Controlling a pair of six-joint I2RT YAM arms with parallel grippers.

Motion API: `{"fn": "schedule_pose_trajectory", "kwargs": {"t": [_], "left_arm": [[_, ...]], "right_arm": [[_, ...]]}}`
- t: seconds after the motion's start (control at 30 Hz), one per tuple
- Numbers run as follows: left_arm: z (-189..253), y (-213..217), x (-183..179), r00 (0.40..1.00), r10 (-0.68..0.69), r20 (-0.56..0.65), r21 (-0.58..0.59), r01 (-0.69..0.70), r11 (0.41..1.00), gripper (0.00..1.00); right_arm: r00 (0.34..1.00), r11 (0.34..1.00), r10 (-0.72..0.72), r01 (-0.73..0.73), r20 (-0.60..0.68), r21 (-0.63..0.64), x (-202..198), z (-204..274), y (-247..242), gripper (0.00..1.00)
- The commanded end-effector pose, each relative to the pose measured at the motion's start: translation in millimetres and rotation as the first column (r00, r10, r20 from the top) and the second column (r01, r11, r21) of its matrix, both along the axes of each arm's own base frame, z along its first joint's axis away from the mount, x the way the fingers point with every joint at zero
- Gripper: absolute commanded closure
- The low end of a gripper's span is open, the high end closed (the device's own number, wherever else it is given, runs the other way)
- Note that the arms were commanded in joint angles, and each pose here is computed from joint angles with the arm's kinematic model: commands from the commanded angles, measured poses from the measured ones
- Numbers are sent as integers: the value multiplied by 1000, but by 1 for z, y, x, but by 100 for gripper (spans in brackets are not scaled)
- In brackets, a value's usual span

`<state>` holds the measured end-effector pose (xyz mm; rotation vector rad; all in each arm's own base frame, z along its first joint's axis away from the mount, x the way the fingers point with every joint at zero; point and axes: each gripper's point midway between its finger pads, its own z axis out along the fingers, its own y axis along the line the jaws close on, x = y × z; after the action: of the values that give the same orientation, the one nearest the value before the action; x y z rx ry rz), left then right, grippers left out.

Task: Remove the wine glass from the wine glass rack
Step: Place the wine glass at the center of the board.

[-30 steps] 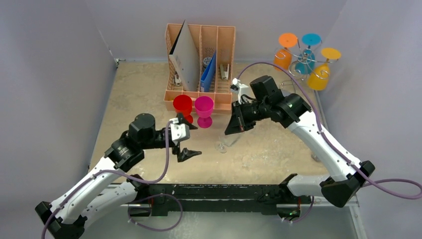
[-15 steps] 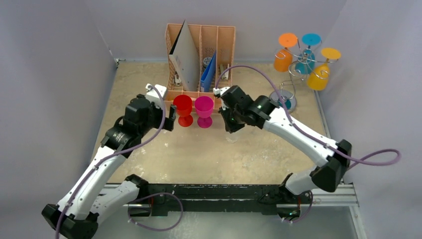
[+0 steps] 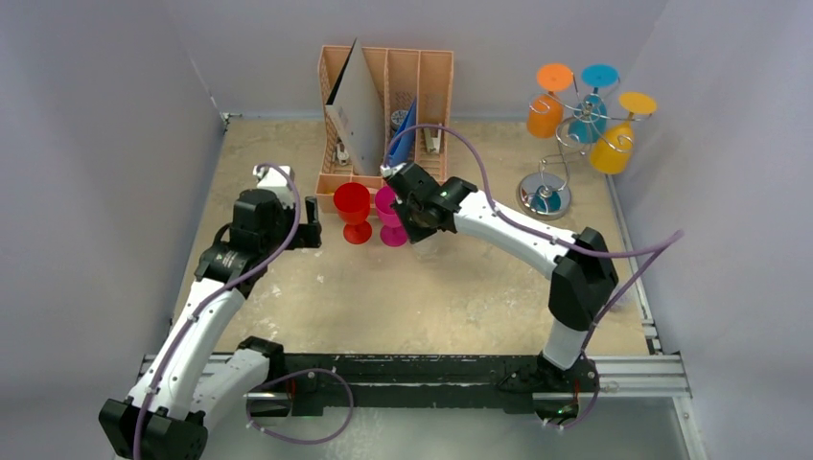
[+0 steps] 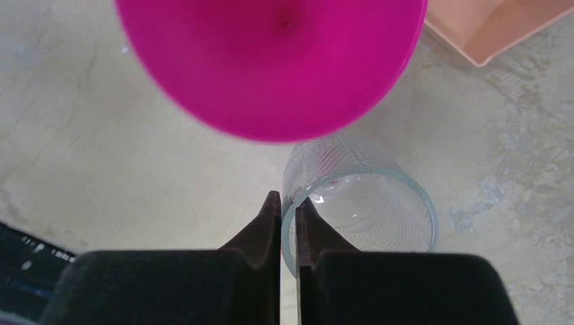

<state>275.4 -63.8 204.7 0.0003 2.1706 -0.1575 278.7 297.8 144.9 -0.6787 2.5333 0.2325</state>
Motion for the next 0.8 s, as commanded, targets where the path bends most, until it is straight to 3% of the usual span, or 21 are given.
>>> {"fn": "schedule_pose_trajectory", "kwargs": {"t": [0.0,0.33,0.77], "left_arm": [[-4,19,-7,997,73,15,52,-74,996,0],[-6,15,-3,998,60,7,41,-60,997,0],[-8,10,-2,1000,30,-4,36,-30,999,0]], "right_arm": [[987,997,-68,64,144,32,33,16,10,100],[966,995,-85,93,245,-21,57,4,5,100],[973,990,-134,138,188,-6,58,-19,-7,100]]}}
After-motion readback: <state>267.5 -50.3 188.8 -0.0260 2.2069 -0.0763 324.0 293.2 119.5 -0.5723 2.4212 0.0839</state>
